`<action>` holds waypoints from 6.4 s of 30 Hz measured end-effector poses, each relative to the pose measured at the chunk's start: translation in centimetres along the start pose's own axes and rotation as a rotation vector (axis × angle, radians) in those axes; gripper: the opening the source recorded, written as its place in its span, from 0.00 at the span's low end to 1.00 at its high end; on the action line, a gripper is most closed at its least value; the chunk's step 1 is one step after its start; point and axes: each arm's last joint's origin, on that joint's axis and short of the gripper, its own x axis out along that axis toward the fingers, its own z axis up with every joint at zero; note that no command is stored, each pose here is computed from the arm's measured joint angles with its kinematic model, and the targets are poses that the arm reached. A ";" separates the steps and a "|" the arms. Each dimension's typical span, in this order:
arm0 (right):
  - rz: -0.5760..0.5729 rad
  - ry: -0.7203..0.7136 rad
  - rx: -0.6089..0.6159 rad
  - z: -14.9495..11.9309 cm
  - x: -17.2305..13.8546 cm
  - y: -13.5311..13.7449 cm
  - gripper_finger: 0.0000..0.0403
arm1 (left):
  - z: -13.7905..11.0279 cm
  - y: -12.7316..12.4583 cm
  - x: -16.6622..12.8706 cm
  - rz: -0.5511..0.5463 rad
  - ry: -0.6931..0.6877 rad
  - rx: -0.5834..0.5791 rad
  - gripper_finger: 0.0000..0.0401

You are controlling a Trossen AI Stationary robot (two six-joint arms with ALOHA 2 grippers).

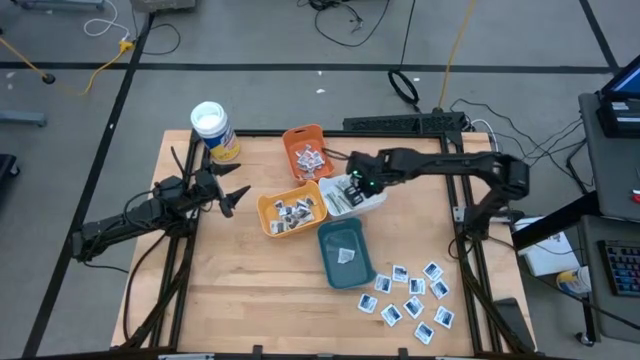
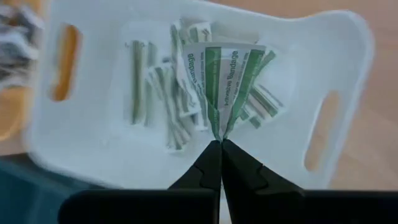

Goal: Pick & Place First Aid Supplies
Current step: Put the green bandage into the white bin, then put the blue alcohol pad into the blue bin

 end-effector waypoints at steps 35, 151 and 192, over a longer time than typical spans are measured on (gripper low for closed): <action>0.088 -0.039 -0.371 0.8 2.1 1.4 0.59 | 0.0 0.0 0.0 0.000 0.000 0.000 0.94; 0.069 0.211 -0.944 -10.2 2.5 14.8 0.00 | 0.0 0.0 0.0 0.000 0.001 0.000 0.94; -0.027 0.237 -0.306 -12.4 -2.5 7.8 0.49 | 0.0 0.0 0.0 0.000 0.000 0.000 0.94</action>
